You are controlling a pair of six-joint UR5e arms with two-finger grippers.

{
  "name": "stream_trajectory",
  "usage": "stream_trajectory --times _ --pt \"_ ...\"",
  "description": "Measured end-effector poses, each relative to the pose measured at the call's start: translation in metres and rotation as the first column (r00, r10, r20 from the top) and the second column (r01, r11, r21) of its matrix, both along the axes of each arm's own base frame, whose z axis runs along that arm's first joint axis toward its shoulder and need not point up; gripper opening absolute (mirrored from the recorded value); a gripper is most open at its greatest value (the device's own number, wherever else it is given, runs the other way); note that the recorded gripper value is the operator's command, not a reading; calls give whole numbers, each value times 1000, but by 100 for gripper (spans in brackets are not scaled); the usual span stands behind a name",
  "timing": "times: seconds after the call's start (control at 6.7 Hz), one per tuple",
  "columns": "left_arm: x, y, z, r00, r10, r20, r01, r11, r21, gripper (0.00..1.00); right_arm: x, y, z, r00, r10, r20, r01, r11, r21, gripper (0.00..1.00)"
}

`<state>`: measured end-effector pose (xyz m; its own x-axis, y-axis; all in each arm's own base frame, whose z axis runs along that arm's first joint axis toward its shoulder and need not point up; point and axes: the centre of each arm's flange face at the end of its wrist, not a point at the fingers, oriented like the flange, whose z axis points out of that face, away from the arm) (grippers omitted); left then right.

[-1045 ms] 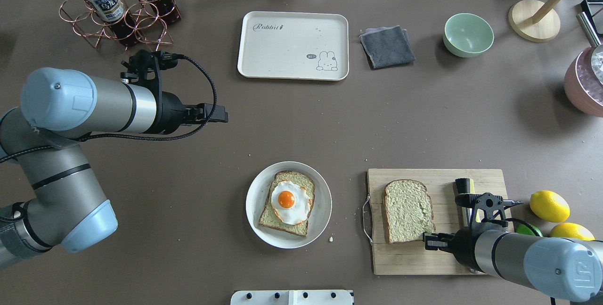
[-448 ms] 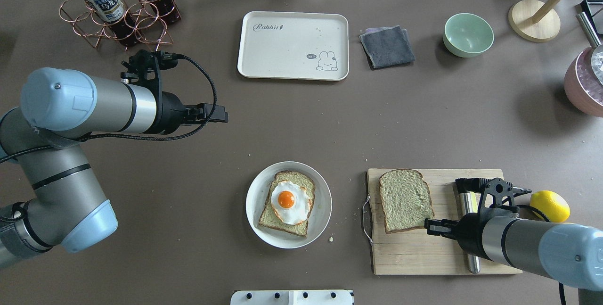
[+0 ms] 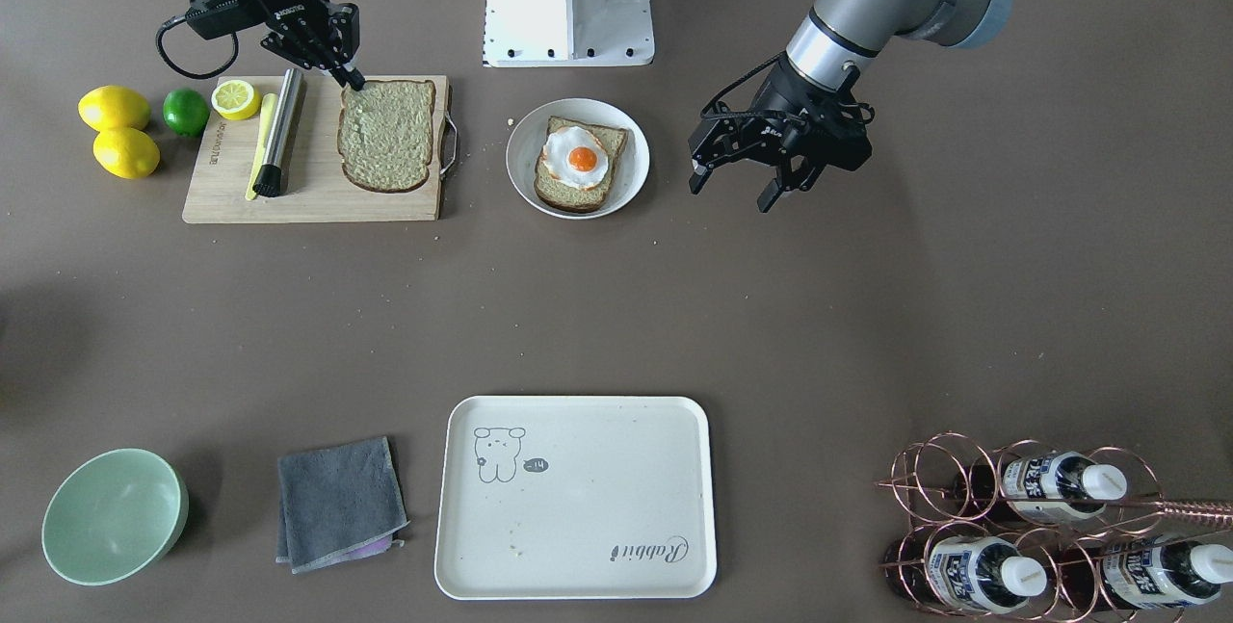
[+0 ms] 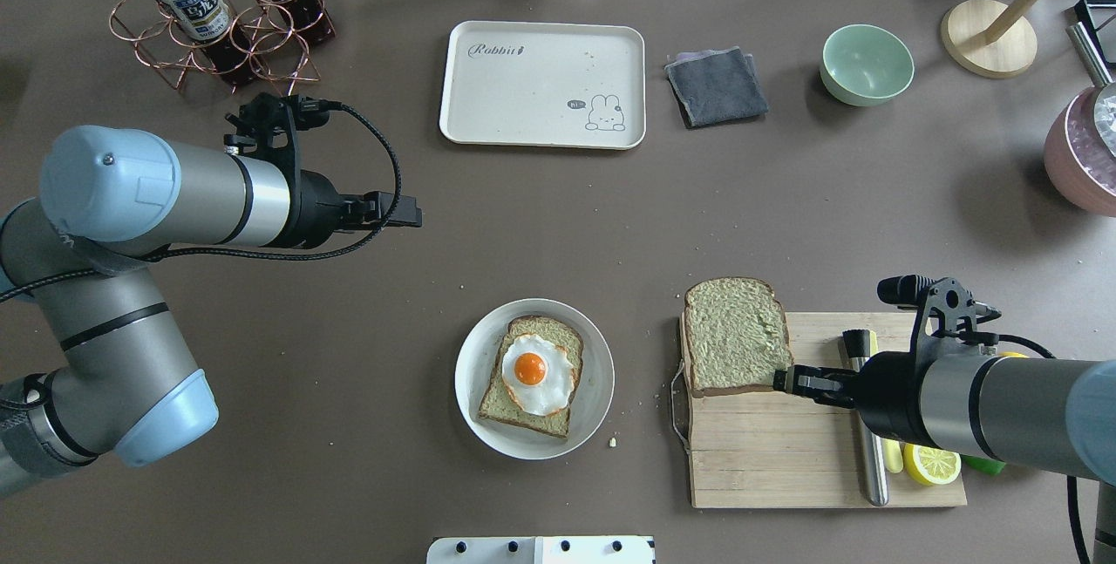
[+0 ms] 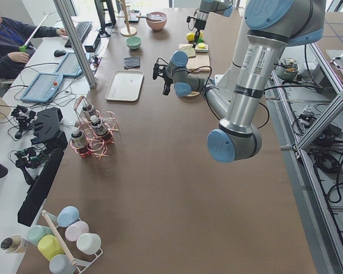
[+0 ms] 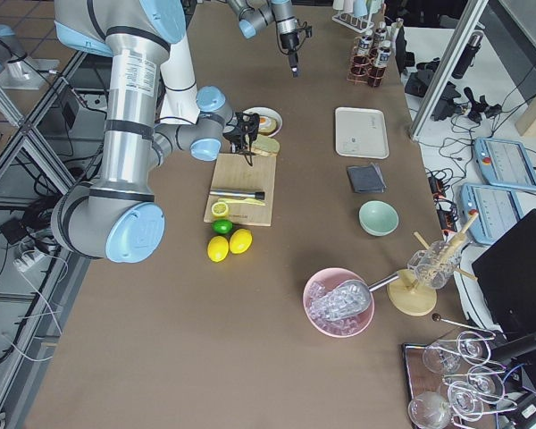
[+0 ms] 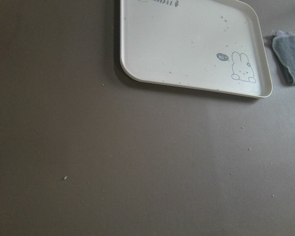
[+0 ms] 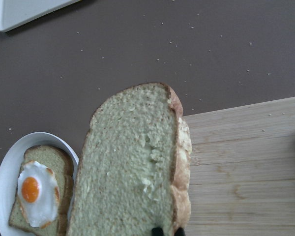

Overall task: Make sandwich and place on tray
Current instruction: 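Lift and flip the bread slice onto the egg toast with the right gripper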

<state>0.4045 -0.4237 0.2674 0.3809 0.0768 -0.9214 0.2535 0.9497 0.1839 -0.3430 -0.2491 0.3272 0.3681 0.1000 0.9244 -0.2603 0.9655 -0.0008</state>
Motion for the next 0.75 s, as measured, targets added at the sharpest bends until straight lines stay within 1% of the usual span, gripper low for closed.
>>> stream_trajectory --times 0.15,0.3,0.45,0.6,0.75 --pt "0 0 0 1000 1 0 -1 1000 0 98 -21 -8 -28 1000 14 9 -14 1000 -26 0" --pt "0 0 1 1000 2 1 -2 1000 -1 98 -52 -8 -63 999 40 1 -40 997 -59 0" --pt "0 0 2 1000 2 3 -2 1000 -3 98 -89 1 -95 998 64 -11 -65 996 -69 0" --pt "0 1 3 1000 3 4 -3 1000 -4 98 -124 15 -114 997 79 -20 -81 994 -69 0" --pt "-1 1 4 1000 3 5 -3 1000 -5 98 -152 29 -118 995 91 -32 -93 993 -67 0"
